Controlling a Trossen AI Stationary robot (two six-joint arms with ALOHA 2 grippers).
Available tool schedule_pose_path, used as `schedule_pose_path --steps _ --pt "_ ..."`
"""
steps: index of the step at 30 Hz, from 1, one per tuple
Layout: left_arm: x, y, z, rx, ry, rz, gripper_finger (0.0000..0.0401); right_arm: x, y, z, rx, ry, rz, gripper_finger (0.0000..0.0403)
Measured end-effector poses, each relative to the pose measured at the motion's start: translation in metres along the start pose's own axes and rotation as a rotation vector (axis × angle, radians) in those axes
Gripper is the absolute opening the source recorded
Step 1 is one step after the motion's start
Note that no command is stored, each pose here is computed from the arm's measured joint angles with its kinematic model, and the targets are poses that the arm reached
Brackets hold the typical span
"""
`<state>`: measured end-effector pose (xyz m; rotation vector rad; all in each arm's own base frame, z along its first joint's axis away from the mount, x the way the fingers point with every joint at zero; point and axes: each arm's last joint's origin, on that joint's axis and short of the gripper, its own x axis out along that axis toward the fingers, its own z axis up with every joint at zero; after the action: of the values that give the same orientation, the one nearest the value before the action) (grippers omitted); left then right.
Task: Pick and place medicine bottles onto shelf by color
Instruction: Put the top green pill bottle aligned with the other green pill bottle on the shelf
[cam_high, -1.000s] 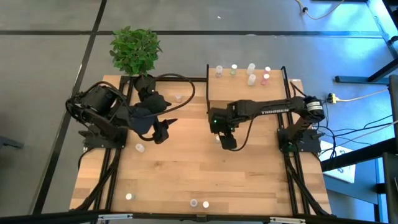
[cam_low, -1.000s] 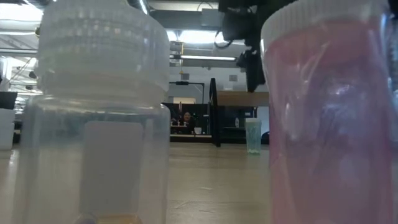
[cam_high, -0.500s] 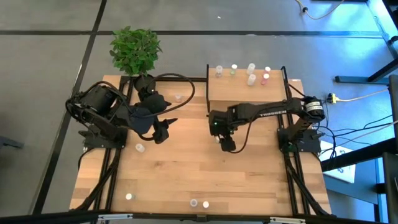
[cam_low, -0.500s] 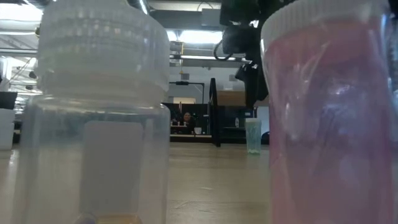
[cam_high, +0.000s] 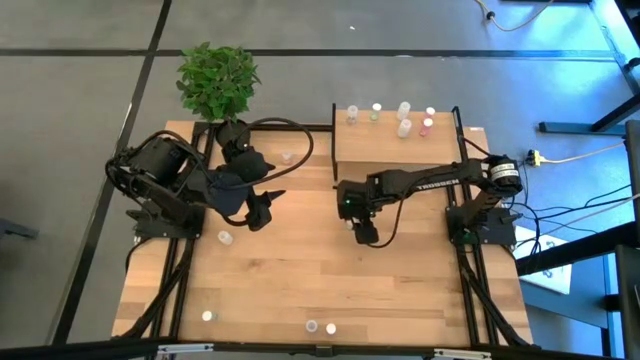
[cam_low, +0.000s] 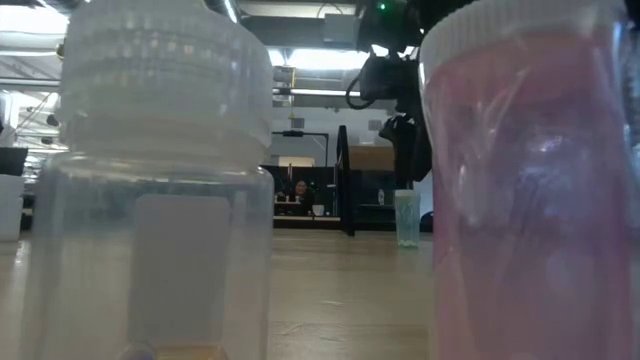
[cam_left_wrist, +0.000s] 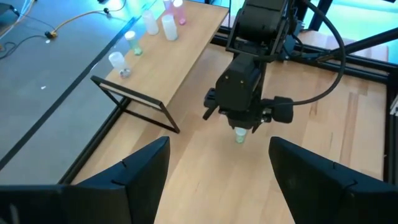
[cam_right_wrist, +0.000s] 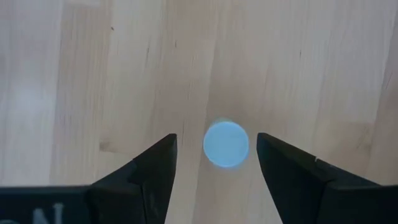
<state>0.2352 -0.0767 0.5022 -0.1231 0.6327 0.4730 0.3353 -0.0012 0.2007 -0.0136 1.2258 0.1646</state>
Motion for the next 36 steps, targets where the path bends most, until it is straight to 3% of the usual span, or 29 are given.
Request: schedule_pose_path --steps 23,26,36 --pt "0.000 0.000 0.000 0.003 0.000 0.000 0.0270 0.021 -0.004 0.001 0.006 0.039 -0.034 0.0224" --pt "0.000 0.000 0.000 0.004 0.000 0.000 0.0270 0.021 -0.005 0.001 0.003 0.045 -0.073 0.0217" --pt "0.000 0.000 0.000 0.004 0.000 0.000 0.0270 0.022 -0.003 0.001 -0.004 0.043 -0.048 0.0196"
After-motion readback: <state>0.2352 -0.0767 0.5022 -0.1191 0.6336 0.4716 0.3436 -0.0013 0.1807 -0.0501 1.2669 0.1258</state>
